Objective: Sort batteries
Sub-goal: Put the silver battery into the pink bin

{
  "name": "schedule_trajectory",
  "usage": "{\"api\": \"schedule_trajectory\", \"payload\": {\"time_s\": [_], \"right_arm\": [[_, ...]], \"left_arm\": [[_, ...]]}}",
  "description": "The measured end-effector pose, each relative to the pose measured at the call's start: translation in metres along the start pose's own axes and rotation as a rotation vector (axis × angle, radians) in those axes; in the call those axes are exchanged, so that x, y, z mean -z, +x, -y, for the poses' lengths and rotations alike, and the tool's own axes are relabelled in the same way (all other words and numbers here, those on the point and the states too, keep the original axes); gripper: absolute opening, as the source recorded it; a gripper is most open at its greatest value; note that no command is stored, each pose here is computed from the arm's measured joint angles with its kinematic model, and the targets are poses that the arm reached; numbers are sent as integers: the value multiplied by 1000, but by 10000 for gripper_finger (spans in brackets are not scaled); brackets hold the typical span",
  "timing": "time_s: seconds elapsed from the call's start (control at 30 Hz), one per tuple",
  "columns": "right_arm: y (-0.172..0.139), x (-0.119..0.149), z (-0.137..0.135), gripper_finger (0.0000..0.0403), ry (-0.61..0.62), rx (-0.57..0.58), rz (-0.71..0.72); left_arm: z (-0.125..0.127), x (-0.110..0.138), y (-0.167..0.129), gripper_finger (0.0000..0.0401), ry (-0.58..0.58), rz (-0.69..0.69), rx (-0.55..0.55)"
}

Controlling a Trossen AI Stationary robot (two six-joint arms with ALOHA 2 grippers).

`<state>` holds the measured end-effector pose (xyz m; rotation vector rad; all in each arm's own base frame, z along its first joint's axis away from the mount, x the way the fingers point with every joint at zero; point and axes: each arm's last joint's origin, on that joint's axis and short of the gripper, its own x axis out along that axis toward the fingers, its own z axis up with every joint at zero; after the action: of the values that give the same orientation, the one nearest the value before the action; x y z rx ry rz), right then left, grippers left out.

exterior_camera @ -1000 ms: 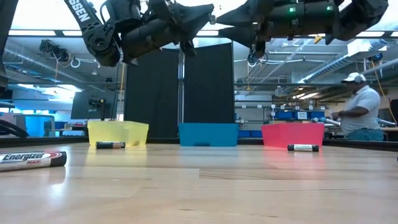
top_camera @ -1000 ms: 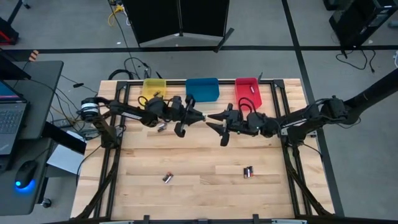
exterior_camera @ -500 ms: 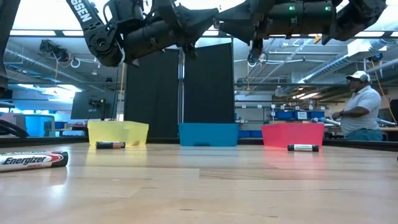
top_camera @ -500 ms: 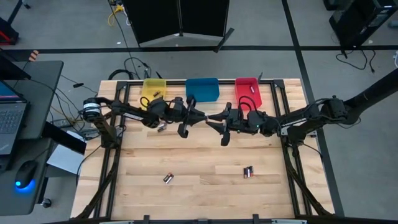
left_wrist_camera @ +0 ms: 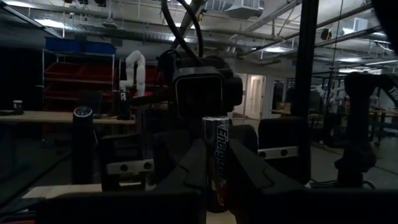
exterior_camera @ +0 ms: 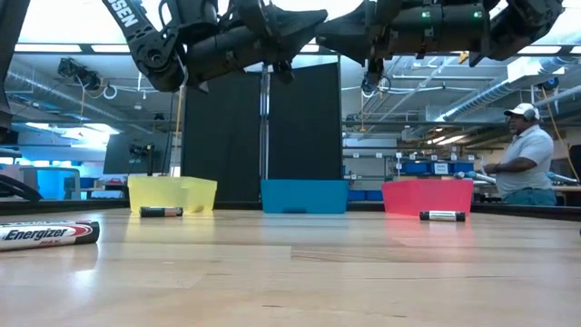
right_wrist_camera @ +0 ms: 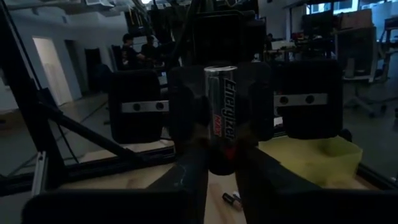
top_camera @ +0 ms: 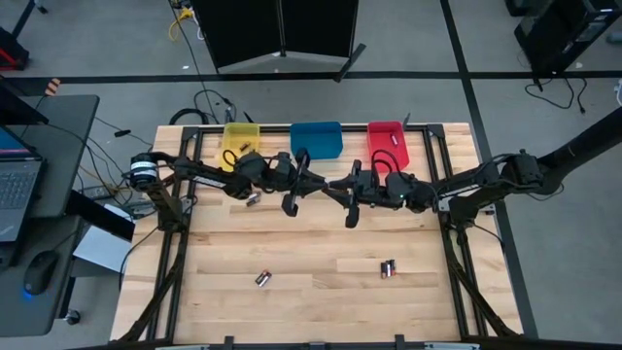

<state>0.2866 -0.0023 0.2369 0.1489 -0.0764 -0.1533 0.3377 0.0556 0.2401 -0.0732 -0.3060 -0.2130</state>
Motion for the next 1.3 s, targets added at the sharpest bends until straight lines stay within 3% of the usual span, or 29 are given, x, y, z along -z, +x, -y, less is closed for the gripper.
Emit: {"api": "schedule_trajectory", "payload": {"time_s": [0.17, 0.4, 0.7, 0.83, 0.97, 1.2, 1.3], "right_arm": [[0, 0, 0, 65, -6, 0, -1], [1, 0, 7, 65, -8, 25, -9], [-6, -7, 39, 65, -24, 147, -92], [-17, -10, 66, 65, 12, 270, -191], [-36, -8, 101, 65, 106, 465, -324], [-79, 9, 165, 65, 336, 859, -546], [-93, 17, 186, 65, 414, 943, -608]], "left_arm": [[-1, 0, 0, 44, -20, 2, -27], [-6, 1, -2, 100, -17, -2, -81], [-27, 1, -19, 120, 49, -38, -83], [-36, 2, -33, 121, 60, -47, -117], [-35, 0, -48, 121, 114, -59, -141], [-33, -7, -72, 122, 195, -68, -189], [-35, -7, -79, 122, 197, -78, -208]]}}
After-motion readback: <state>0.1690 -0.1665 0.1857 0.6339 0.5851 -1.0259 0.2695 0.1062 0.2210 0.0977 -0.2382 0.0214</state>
